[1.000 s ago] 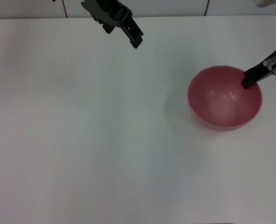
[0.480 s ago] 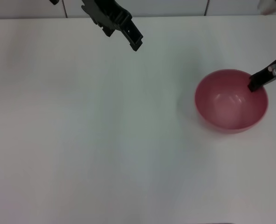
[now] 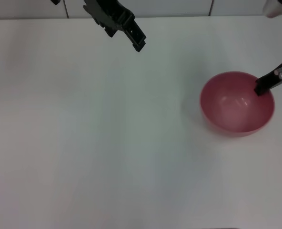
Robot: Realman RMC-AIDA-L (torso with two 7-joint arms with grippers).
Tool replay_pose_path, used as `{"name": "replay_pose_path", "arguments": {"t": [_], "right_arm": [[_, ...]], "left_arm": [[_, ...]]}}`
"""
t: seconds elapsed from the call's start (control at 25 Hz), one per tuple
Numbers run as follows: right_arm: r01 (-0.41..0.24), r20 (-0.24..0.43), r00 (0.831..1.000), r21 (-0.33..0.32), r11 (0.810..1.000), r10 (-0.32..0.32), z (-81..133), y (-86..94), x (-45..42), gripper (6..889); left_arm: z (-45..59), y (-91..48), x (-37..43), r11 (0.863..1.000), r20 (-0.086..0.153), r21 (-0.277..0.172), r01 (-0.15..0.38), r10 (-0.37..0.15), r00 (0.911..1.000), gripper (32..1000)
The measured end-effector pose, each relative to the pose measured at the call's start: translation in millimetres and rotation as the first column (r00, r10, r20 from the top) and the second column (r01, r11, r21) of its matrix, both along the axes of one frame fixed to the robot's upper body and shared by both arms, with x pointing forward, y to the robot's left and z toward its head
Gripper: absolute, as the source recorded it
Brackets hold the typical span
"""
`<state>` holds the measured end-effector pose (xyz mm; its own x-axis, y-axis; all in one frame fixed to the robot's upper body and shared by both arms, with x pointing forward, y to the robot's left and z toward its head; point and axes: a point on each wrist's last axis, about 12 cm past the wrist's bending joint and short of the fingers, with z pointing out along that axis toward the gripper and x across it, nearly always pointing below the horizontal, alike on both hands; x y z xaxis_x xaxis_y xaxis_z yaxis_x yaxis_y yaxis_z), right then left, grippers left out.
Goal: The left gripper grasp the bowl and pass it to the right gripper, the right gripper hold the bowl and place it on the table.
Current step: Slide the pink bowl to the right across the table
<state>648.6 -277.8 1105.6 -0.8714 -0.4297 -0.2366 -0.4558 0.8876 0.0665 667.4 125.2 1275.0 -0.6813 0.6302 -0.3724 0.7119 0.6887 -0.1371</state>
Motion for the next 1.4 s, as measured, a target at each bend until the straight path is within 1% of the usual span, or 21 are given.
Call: {"name": "replay_pose_path", "arguments": {"t": [0.32, 1.04, 1.4], "right_arm": [[-0.003, -0.002, 1.0, -0.024, 1.0, 0.003, -2.8, -1.3, -1.0, 31], [-0.004, -0.006, 1.0, -0.025, 1.0, 0.004, -3.0, -1.1, -1.5, 37], [-0.011, -0.007, 1.0, -0.045, 0.999, 0.011, -3.6, -3.0, -1.8, 41]], "left_arm": [[-0.5, -0.3, 0.0, 1.0, 0.001, -0.001, 0.0, 0.0, 1.0, 879], [-0.7, -0.2, 0.2, 1.0, 0.002, -0.002, -0.001, 0.001, 1.0, 879], [-1.6, 0.7, 0.2, 1.0, 0.001, -0.002, -0.004, 0.004, 1.0, 879]]}}
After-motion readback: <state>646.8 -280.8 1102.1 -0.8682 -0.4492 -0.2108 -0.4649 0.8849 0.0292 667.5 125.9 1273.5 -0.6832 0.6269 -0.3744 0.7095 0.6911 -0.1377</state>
